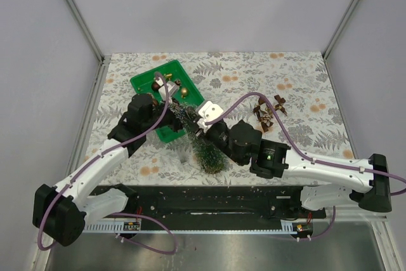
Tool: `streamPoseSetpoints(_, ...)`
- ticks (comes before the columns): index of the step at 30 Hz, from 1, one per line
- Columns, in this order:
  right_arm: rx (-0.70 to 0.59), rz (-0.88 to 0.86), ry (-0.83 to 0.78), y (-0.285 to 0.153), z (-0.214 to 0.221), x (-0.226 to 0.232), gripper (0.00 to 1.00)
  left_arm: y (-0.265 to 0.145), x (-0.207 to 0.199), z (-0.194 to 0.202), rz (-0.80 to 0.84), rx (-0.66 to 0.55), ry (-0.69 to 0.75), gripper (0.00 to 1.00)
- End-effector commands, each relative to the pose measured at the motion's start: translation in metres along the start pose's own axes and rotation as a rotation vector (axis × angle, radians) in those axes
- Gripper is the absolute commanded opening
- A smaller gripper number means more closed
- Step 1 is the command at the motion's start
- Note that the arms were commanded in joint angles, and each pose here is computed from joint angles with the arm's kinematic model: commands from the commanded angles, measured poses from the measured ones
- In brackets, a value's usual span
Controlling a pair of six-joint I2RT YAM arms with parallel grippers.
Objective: Decorate the small christmas tree
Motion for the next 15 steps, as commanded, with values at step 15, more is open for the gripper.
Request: streamPoseSetpoints(15, -0.064, -0.099, 0.164, -0.015, -0.008, 0.012, 0.41, 0.002, -0.073, -0.031, 0.298, -0.065, 0.026, 0.16)
Point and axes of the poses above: each gripper's point midway between its finger pads, its own y axis out along the fingers, its own x axis along the line the jaws close on, z = x × y, the point moved 2 cm from there along -y, back along the fingers, and after that the axes turned 12 degrees about -y, right-handed, at the moved point
